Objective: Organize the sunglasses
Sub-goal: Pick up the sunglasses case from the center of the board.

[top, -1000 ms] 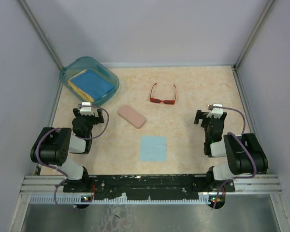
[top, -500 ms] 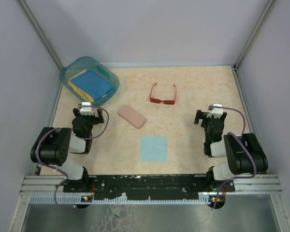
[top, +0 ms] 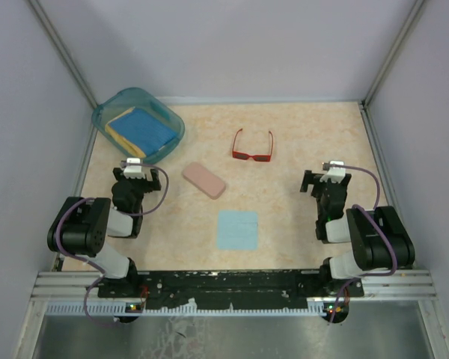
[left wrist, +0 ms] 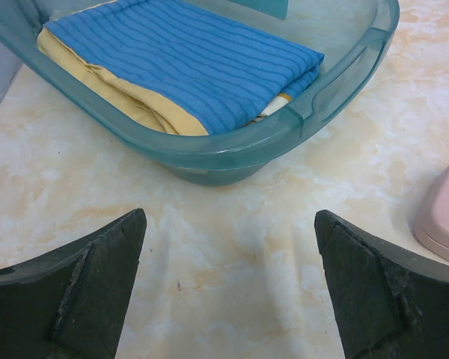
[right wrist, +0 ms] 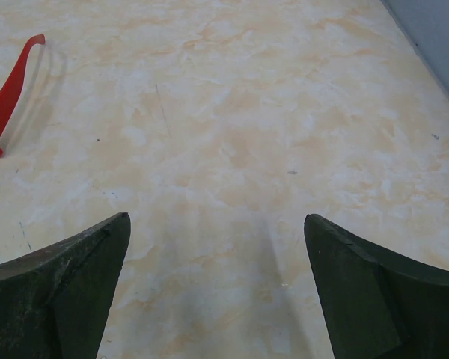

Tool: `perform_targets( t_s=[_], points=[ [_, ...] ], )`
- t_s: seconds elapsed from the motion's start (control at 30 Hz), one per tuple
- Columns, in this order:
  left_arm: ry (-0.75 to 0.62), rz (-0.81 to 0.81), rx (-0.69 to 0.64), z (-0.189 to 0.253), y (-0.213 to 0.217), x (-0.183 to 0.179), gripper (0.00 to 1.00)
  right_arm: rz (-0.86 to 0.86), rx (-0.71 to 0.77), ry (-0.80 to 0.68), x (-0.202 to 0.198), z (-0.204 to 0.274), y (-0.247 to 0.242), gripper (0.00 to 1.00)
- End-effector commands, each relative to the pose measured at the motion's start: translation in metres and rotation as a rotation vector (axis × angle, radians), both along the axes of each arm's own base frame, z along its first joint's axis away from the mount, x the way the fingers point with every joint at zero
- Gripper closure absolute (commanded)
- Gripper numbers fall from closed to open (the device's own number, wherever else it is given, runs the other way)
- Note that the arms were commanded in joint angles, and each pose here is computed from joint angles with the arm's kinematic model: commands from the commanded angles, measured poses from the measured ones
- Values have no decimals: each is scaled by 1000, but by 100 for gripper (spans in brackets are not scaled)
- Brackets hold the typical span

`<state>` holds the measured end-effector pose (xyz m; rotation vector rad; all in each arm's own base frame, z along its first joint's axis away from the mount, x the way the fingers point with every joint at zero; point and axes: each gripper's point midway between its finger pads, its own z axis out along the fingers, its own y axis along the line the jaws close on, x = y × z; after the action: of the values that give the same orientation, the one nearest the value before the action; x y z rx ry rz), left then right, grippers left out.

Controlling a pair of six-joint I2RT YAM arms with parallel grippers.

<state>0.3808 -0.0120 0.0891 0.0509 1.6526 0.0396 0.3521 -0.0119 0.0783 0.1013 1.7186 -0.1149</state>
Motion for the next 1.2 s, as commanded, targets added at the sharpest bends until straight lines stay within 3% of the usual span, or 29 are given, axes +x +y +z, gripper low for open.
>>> perform_targets(
  t_s=[0.0, 0.2, 0.4, 0.57, 0.7, 0.77, 0.9, 1.03, 1.17],
  points=[
    [-13, -7, -8, 4, -1, 3, 0, -13, 9, -102, 13, 29, -3, 1],
    [-16, 13, -12, 7, 2, 3, 0, -19, 5, -124, 10, 36, -4, 1],
    [-14, -1, -10, 42, -1, 7, 0, 28, -72, -72, 16, 68, 23, 1],
    [-16, 10, -214, 73, -10, 0, 0, 96, 82, 6, 21, 101, 56, 1],
    [0, -116, -464, 93, -43, -14, 0, 340, 206, 55, 10, 125, 105, 1],
    [4, -226, -508, 102, -63, -23, 0, 441, 278, 71, 3, 133, 126, 1],
    [8, -235, -570, 102, -66, -37, 0, 614, 307, 78, -14, 144, 160, 1],
    [38, -137, -626, 93, -54, -41, 0, 595, 254, 89, -20, 144, 179, 1],
    [56, -139, -616, 94, -54, -45, 0, 604, 193, 68, -21, 153, 204, 1]
  ],
)
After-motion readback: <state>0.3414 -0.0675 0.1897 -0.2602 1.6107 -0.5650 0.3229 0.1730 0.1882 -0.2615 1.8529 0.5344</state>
